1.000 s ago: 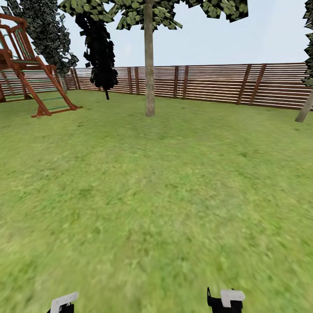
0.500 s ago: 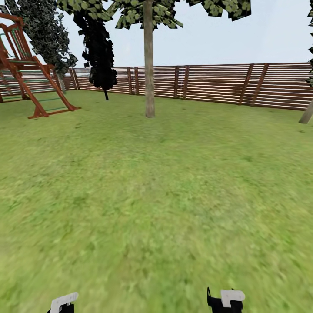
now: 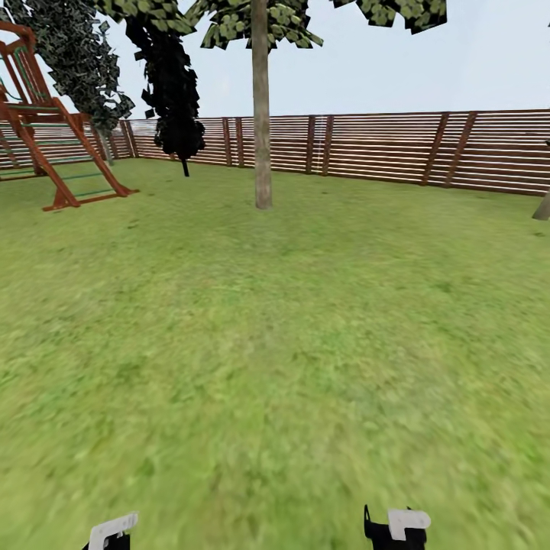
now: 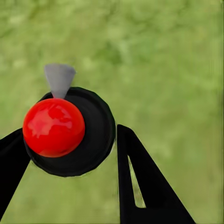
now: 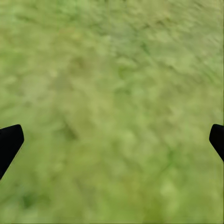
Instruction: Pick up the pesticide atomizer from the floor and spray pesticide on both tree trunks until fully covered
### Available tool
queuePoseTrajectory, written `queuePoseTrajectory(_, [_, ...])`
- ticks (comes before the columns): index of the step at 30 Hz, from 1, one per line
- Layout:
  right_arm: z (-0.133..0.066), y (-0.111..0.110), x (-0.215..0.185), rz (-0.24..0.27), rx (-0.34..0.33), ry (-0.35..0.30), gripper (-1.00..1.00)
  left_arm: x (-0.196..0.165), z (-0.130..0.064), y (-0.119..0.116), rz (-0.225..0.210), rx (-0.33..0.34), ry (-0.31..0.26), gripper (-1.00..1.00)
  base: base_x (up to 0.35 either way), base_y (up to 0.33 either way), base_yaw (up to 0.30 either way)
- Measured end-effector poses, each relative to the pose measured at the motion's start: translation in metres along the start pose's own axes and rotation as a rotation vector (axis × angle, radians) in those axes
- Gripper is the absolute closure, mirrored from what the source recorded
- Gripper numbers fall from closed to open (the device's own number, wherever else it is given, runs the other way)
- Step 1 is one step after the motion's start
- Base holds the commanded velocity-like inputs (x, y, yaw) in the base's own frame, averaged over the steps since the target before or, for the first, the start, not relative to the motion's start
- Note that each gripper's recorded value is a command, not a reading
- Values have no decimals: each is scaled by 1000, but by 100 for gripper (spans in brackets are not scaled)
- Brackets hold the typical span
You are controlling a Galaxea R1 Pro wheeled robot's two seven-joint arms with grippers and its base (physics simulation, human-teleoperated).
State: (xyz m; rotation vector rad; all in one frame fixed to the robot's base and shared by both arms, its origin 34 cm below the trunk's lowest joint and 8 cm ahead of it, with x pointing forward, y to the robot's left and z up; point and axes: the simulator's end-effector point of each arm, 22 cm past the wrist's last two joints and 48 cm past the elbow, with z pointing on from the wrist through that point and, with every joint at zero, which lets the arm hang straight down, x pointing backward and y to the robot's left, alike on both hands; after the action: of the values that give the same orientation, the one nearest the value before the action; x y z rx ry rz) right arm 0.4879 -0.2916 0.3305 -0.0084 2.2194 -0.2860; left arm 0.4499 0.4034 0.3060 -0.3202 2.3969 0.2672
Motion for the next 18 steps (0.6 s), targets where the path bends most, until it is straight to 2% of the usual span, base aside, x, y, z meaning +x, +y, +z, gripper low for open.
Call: queuePoseTrajectory(18, [0,0,0,0,0,0,-100,0,0,0,0,0,0,100,345,0,0])
